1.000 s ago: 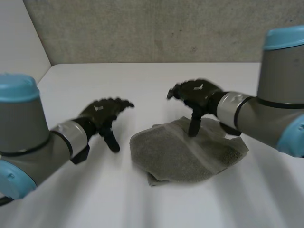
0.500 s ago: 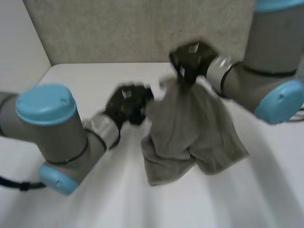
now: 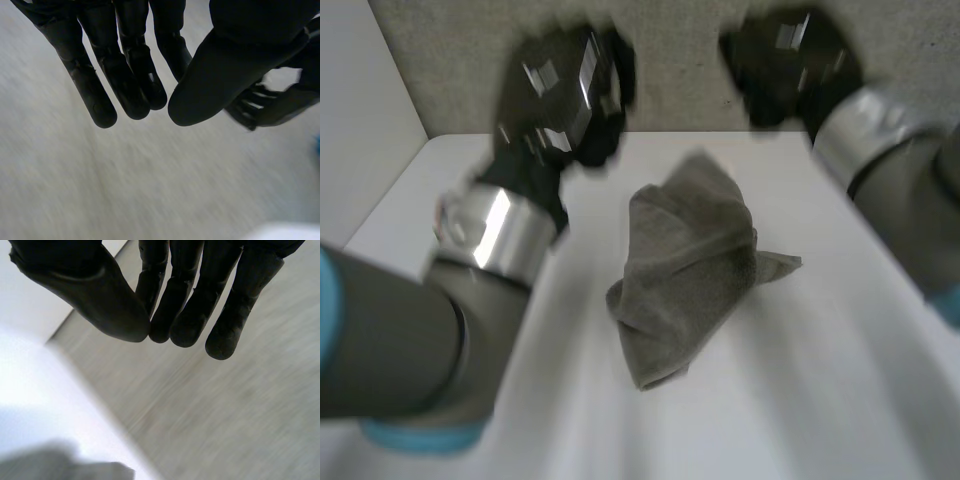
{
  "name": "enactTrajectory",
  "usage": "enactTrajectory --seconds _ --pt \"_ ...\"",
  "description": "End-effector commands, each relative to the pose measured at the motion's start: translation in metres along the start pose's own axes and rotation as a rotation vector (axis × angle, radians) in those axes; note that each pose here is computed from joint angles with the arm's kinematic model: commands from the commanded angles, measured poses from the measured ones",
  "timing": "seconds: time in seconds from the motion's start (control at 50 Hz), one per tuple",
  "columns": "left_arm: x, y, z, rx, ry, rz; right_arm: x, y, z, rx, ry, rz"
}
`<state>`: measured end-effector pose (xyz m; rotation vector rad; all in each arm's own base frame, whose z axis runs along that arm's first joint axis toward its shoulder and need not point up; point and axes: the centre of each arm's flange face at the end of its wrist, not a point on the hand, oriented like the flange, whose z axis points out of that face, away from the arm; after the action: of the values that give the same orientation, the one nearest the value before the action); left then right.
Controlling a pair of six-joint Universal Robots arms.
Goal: Fold the towel.
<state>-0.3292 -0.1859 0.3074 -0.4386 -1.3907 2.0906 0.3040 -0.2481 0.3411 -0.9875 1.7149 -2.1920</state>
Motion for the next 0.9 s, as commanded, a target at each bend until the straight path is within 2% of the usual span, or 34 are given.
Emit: enactTrajectory --seconds 0.02,0.1,0.18,0.36,0.62,0.9 --pt "0.003 0.065 -0.043 -0.24 0.068 0.061 -0.028 0.093 -0.036 -0.397 -0.21 -0.27" --pt "-0.007 0.076 -0.042 -0.269 0.043 0.096 -0.027 0.107 -0.038 -0.421 -0.201 -0.266" --pt "-0.023 0.083 -0.036 -0.28 0.006 0.136 -0.025 0.116 -0.035 -0.397 -0.148 -0.187" --pt "-0.032 0.096 -0.036 -0.311 -0.019 0.14 -0.04 0.13 -0.035 -0.32 -0.111 -0.04" --pt "-0.036 0.134 -0.049 -0.442 -0.026 0.128 -0.046 0.158 -0.008 -0.226 -0.079 -0.054" --pt "-0.034 0.177 -0.049 -0.571 -0.011 0.122 -0.053 0.191 0.043 -0.252 -0.088 -0.064"
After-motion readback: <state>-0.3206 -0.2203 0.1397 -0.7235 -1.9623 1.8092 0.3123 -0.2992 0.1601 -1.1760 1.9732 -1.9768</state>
